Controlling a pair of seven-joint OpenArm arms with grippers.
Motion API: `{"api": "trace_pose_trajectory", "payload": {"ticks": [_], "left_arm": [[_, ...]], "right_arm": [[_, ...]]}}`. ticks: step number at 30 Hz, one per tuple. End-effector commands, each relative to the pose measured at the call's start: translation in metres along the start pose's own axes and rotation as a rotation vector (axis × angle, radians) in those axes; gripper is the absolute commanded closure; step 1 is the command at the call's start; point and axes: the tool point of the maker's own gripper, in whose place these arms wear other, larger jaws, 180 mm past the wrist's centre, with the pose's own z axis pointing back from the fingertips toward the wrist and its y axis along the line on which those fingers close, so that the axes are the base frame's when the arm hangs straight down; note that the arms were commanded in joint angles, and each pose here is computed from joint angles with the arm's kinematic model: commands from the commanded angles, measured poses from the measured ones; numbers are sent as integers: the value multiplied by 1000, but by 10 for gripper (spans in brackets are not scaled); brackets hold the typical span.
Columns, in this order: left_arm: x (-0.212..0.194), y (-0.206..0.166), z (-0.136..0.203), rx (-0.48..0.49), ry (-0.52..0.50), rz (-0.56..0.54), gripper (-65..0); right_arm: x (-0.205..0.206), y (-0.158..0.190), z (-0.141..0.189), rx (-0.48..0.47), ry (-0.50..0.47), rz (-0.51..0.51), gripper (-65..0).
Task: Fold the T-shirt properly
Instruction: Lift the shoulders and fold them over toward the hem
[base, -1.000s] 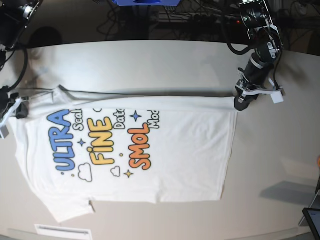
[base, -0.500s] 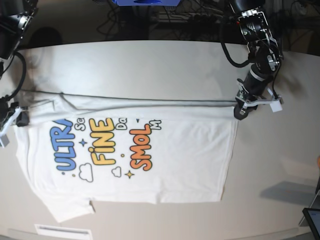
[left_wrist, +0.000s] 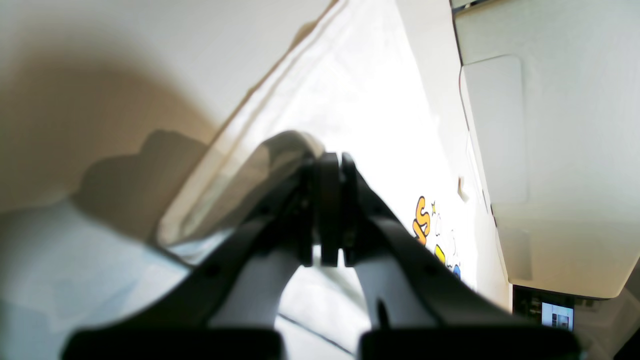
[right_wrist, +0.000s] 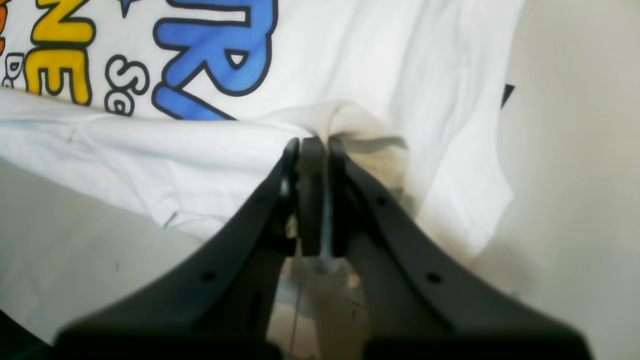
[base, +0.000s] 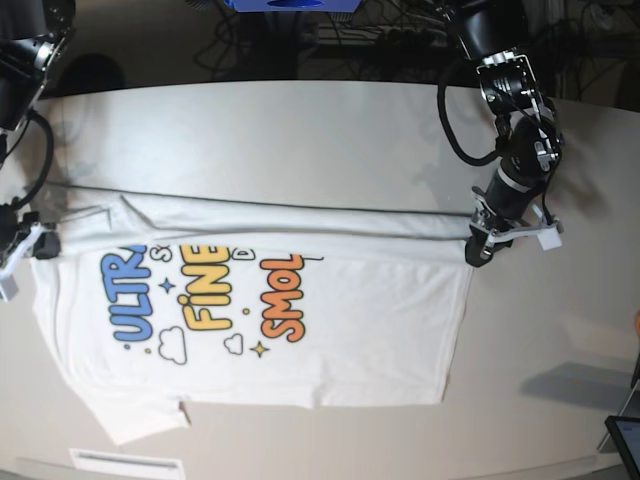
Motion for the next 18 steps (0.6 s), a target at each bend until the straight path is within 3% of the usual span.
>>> {"api": "trace_pose_trajectory", "payload": {"ticks": [1, 5, 9, 13, 18], "left_arm": [[15, -12, 1, -36, -41, -16, 0], [22, -23, -4, -59, -55, -15, -22], [33, -40, -8, -97, -79, -22, -191], [48, -56, -20, -127, -101, -18, -306], [72, -62, -28, -129, -125, -37, -311]], "right_arm": [[23, -7, 11, -17, -70, 21, -10], [37, 1, 7, -1, -104, 50, -35], [54, 16, -1, 29, -155, 99, -133], [72, 25, -6, 58, -235, 105, -200], [92, 17, -3, 61, -364, 69, -207]]}}
